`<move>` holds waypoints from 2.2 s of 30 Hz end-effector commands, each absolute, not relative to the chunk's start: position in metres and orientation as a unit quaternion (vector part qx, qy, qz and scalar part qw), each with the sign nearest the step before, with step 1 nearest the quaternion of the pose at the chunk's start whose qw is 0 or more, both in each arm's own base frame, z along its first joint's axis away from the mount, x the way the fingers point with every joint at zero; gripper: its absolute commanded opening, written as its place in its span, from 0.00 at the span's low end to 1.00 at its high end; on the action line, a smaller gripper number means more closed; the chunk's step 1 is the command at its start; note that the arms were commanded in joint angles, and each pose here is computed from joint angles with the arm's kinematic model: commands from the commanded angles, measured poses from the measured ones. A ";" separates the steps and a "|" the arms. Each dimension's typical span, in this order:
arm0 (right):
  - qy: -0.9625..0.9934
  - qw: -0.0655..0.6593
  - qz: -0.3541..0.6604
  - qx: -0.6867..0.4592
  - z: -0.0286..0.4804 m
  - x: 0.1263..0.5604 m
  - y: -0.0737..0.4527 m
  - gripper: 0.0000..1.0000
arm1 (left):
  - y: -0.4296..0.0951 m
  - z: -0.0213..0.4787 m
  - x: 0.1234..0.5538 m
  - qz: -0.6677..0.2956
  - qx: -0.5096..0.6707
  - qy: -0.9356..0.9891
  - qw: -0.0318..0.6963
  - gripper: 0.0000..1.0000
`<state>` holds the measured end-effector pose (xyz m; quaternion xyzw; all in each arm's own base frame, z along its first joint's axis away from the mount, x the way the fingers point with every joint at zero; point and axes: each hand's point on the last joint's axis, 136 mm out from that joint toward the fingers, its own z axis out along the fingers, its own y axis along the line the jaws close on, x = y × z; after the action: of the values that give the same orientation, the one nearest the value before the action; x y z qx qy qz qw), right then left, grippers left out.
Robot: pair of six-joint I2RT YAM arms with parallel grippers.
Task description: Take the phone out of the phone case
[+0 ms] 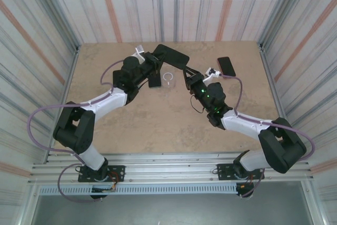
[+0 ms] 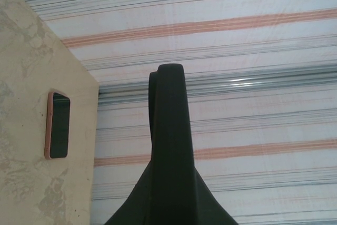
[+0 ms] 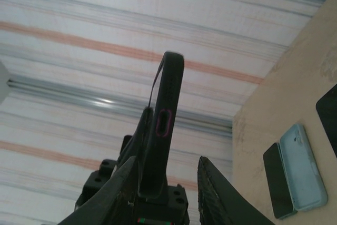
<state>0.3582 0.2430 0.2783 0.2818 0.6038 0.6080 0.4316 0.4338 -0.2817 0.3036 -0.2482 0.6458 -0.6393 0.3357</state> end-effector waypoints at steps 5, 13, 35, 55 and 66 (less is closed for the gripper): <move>0.607 0.424 0.623 0.252 0.282 0.356 0.255 0.26 | -0.279 0.350 0.432 -0.670 -0.215 0.606 0.370 0.00; 0.622 0.422 0.611 0.249 0.274 0.356 0.255 0.13 | -0.278 0.357 0.429 -0.681 -0.219 0.600 0.357 0.00; 0.738 0.454 0.483 0.126 0.231 0.342 0.254 0.04 | -0.294 0.414 0.399 -0.778 -0.205 0.540 0.246 0.00; 0.718 0.474 0.503 0.081 0.268 0.347 0.233 0.15 | -0.296 0.401 0.400 -0.747 -0.175 0.585 0.261 0.00; 0.690 0.473 0.547 0.021 0.311 0.343 0.214 0.43 | -0.286 0.400 0.409 -0.713 -0.053 0.625 0.314 0.00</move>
<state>0.3512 0.2161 0.2784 0.0638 0.7090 0.5318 0.4586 0.4226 -0.2862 0.3611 -0.1609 0.6359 -0.7065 0.2656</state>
